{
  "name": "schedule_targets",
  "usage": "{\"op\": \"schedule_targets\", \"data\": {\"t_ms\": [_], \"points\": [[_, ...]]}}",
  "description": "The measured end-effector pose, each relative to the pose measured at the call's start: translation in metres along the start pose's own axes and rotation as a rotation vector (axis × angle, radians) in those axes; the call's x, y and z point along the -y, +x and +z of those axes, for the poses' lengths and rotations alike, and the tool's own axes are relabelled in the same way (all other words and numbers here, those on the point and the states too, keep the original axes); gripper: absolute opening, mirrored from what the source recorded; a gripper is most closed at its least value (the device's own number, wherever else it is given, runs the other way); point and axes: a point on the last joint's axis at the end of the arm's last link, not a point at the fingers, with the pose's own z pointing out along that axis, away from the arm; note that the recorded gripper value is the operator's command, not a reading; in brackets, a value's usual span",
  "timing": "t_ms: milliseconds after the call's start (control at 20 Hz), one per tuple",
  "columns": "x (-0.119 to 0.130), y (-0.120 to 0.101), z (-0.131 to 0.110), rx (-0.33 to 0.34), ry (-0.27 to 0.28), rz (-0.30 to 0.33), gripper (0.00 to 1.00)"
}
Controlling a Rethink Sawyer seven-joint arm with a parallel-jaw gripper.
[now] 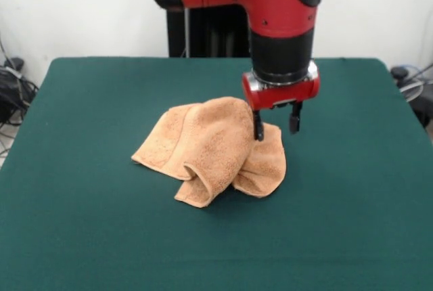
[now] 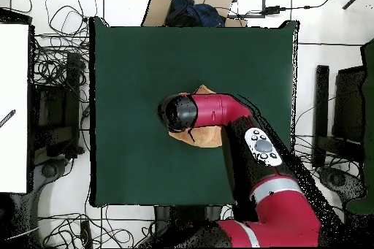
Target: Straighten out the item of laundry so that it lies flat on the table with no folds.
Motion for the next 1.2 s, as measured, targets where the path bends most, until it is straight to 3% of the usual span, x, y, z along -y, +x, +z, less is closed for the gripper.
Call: {"op": "schedule_targets", "data": {"t_ms": [500, 900, 1200], "points": [[-0.012, 0.009, 0.026, -0.038, -0.028, -0.004, 1.0], [-0.023, 0.019, 0.04, -0.074, -0.006, -0.025, 1.0], [-0.017, 0.025, 0.044, -0.088, 0.002, -0.017, 1.0]]}}
